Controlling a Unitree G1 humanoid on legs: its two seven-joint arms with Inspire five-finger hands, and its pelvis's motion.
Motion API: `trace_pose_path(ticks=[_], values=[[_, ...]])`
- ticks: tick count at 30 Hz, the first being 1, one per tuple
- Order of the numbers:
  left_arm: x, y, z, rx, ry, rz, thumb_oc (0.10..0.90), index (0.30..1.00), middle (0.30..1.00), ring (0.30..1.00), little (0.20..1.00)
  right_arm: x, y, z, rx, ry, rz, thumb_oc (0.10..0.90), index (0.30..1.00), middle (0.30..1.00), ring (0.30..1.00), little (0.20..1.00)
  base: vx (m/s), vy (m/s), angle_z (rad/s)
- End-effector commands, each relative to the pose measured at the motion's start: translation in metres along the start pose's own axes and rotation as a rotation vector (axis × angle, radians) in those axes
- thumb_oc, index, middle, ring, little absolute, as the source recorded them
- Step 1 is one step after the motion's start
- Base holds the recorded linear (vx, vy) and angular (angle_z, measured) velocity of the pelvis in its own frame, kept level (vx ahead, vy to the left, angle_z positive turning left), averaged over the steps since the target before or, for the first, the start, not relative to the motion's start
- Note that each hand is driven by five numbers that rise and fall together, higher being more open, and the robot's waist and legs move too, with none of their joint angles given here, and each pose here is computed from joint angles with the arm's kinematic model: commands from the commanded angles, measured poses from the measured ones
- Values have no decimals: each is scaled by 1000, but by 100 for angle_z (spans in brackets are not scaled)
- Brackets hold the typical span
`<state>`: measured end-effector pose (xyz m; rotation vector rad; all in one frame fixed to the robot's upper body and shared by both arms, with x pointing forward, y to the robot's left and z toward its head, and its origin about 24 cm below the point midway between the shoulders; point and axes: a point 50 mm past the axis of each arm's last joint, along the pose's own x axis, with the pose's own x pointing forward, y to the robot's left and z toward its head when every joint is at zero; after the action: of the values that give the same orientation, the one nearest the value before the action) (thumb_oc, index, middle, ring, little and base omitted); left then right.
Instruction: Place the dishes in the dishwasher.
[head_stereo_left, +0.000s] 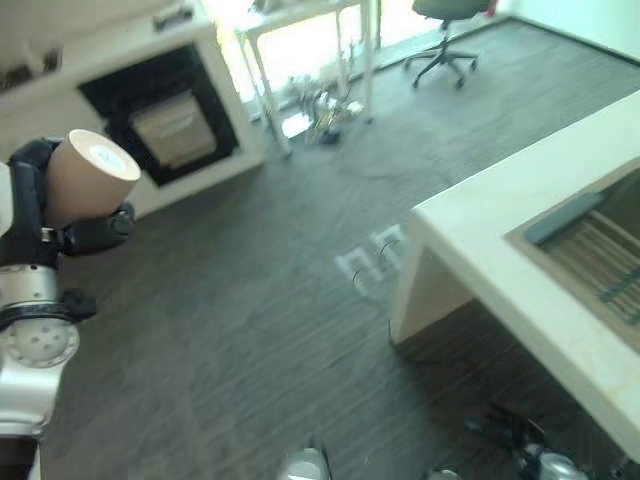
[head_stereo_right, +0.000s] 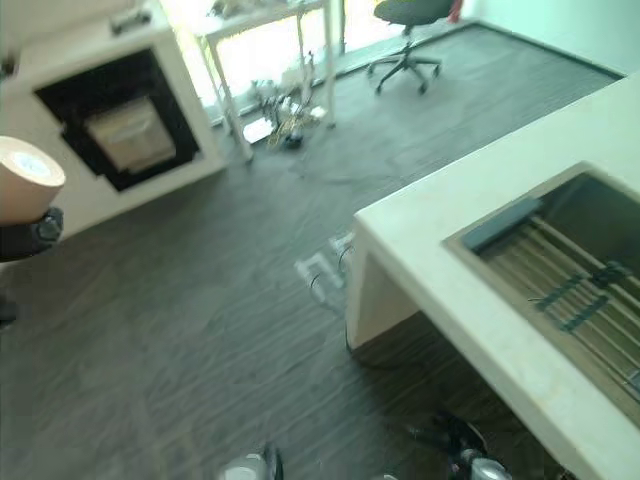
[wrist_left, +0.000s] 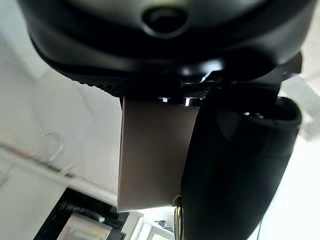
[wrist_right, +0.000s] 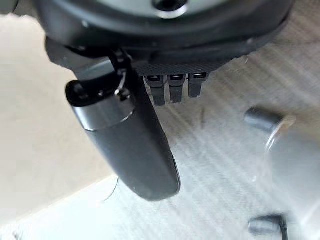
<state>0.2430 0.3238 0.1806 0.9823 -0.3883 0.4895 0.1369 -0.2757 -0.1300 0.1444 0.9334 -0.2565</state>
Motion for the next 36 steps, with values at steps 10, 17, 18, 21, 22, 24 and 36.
trace_pose_path(ticks=[10,17,18,21,22,24,36], values=[[51,18,77,246,-486,-53,400,300,300,300,300,-3,10,10,-18,-96,100,800,900,900,900,900,283,303,199],[57,24,87,298,-536,-78,400,300,300,300,300,-1,13,22,-32,-107,124,800,900,900,900,900,509,-198,6],[57,24,87,299,-537,-81,400,300,300,300,300,-1,12,24,-32,-108,120,800,900,900,900,900,617,-260,-30],[54,24,86,309,-545,-85,400,300,300,300,300,-3,6,31,-64,-129,111,800,900,900,900,900,584,-299,-41],[54,25,87,311,-550,-81,400,300,300,300,300,-4,4,33,-67,-137,104,800,900,900,900,900,499,-307,-47],[54,29,89,306,-560,-78,400,300,300,300,300,-7,-5,35,-84,-152,84,800,900,900,900,900,426,-239,-6],[38,48,77,353,-579,-91,400,300,300,300,300,-1,-6,35,-105,-134,79,800,900,900,900,900,431,-4,-100]])
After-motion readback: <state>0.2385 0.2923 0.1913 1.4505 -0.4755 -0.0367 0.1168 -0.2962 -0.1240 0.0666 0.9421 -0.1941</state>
